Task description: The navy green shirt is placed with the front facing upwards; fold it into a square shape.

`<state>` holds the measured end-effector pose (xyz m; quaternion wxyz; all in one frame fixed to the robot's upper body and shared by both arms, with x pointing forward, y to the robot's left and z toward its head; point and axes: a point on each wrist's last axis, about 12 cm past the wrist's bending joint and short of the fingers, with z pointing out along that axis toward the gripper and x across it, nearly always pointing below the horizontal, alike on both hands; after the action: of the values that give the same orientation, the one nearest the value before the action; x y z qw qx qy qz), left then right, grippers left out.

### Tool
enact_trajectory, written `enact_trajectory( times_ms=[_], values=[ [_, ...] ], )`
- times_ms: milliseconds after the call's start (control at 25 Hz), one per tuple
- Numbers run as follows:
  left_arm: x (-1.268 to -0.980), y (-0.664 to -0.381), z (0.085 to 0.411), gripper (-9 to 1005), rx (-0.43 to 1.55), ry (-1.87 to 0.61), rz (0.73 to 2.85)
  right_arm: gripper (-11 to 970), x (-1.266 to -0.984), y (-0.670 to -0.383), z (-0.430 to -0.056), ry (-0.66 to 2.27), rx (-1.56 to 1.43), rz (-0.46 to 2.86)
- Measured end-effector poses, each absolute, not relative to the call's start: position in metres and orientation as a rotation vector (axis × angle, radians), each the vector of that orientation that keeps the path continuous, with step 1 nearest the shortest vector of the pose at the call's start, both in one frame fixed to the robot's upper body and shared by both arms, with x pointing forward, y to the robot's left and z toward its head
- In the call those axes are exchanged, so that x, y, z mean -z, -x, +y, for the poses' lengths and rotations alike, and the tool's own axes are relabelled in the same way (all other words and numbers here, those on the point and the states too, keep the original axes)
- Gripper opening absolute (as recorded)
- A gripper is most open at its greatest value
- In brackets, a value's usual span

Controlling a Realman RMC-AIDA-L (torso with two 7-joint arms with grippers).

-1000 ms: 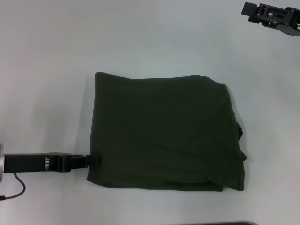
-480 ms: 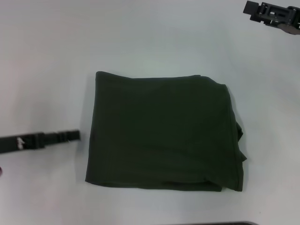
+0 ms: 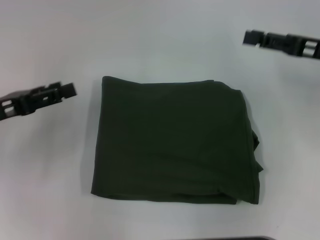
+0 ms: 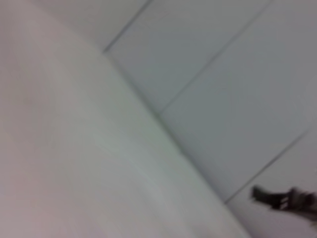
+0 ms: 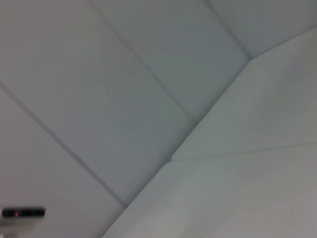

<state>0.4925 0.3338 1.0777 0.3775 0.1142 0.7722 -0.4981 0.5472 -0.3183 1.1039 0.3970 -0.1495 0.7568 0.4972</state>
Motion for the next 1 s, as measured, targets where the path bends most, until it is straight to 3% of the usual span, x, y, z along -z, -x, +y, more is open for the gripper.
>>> enact_trajectory(
  times_ms=[160, 640, 1000],
  values=[
    [-1.081, -0.491, 0.320, 891, 1.346, -0.372, 1.858, 787, -1.098, -0.542, -0.303, 0.464, -1.287, 1.909],
    [-1.074, -0.466, 0.299, 888, 1.518, -0.485, 1.822, 786, -1.075, -0.511, -0.275, 0.631, -1.403, 1.936],
    [-1.069, -0.462, 0.274, 889, 1.607, -0.652, 1.856, 785, -1.063, -0.505, -0.255, 0.728, -1.448, 2.011]
  ],
)
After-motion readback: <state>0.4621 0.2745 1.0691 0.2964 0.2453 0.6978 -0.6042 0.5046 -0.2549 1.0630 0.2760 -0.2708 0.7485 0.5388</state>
